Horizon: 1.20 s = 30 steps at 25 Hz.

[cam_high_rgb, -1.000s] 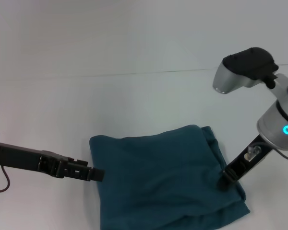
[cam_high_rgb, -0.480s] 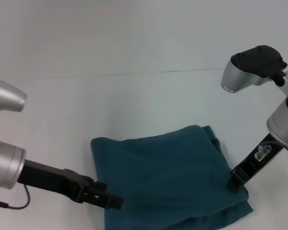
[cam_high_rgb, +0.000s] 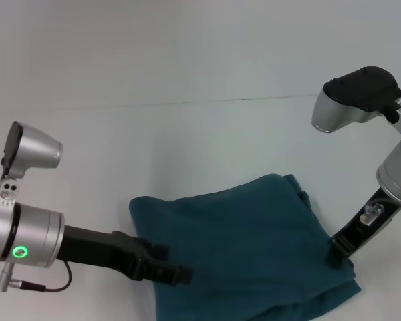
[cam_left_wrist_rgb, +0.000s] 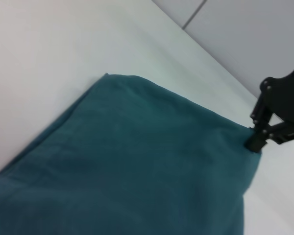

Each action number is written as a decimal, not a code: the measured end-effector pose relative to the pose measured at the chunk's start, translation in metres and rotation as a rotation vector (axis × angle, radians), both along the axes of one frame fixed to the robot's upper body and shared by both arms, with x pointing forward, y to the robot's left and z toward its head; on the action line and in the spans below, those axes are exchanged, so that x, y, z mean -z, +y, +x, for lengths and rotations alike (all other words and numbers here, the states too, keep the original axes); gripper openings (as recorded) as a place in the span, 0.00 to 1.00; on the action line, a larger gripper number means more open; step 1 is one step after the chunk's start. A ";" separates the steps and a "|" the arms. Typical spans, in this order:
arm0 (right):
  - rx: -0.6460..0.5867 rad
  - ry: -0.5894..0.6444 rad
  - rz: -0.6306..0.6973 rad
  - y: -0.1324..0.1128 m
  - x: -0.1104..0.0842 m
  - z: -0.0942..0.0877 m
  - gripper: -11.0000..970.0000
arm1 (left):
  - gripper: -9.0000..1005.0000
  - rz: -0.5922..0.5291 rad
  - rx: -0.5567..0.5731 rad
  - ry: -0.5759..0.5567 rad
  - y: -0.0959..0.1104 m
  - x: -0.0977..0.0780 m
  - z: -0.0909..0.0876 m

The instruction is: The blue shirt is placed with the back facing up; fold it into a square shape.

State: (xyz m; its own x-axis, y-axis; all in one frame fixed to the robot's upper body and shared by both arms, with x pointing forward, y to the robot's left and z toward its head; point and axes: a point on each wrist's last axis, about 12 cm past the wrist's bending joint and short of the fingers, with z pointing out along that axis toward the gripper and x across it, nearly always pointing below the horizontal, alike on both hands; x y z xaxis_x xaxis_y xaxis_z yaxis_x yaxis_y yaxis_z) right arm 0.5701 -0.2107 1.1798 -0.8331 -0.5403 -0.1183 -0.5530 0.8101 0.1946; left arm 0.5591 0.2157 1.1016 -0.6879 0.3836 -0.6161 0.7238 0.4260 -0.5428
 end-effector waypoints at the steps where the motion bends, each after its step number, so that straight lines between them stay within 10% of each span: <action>1: 0.000 0.000 -0.005 0.000 0.000 0.000 0.06 | 0.88 -0.001 -0.009 -0.005 -0.001 0.003 0.001; 30: 0.077 -0.024 -0.080 -0.017 0.000 0.003 0.06 | 0.88 0.066 0.035 0.018 -0.021 0.021 0.002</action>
